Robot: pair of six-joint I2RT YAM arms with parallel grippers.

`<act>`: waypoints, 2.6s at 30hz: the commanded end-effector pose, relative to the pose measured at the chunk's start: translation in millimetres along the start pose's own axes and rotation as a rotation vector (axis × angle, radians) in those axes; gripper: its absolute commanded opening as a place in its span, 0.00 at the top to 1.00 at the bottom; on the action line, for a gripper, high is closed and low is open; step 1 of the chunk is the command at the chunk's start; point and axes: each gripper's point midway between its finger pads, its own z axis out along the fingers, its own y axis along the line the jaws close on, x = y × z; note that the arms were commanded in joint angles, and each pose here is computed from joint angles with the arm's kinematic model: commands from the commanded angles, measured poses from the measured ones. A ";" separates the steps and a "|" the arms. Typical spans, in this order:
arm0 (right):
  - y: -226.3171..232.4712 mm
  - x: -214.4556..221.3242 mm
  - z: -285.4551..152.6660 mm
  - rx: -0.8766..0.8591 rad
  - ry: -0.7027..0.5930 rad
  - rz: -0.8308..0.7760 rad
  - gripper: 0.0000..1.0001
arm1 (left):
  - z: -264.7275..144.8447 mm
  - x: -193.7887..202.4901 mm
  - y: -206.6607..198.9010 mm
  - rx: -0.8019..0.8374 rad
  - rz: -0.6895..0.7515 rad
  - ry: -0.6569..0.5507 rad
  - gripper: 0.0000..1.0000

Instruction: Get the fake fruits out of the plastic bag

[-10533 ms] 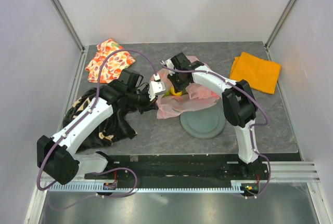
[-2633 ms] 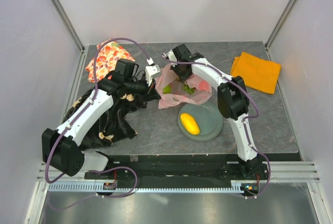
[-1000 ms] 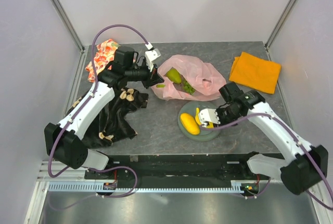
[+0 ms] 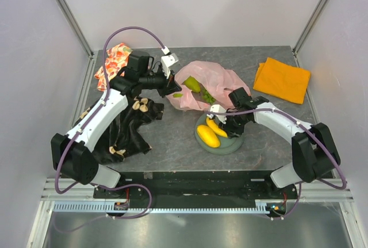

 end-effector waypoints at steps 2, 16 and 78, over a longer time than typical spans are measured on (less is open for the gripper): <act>16.6 -3.3 5.0 -0.137 0.011 0.028 0.49 | -2.3 -16.5 2.3 0.003 0.028 -0.036 0.98; -3.9 -73.0 -116.3 -0.039 -0.113 -0.030 0.23 | 0.5 -14.7 -3.3 0.041 0.012 -0.040 0.98; -301.5 -102.8 8.3 0.747 -0.044 0.496 0.21 | 11.9 -9.2 -34.8 0.227 -0.043 -0.017 0.98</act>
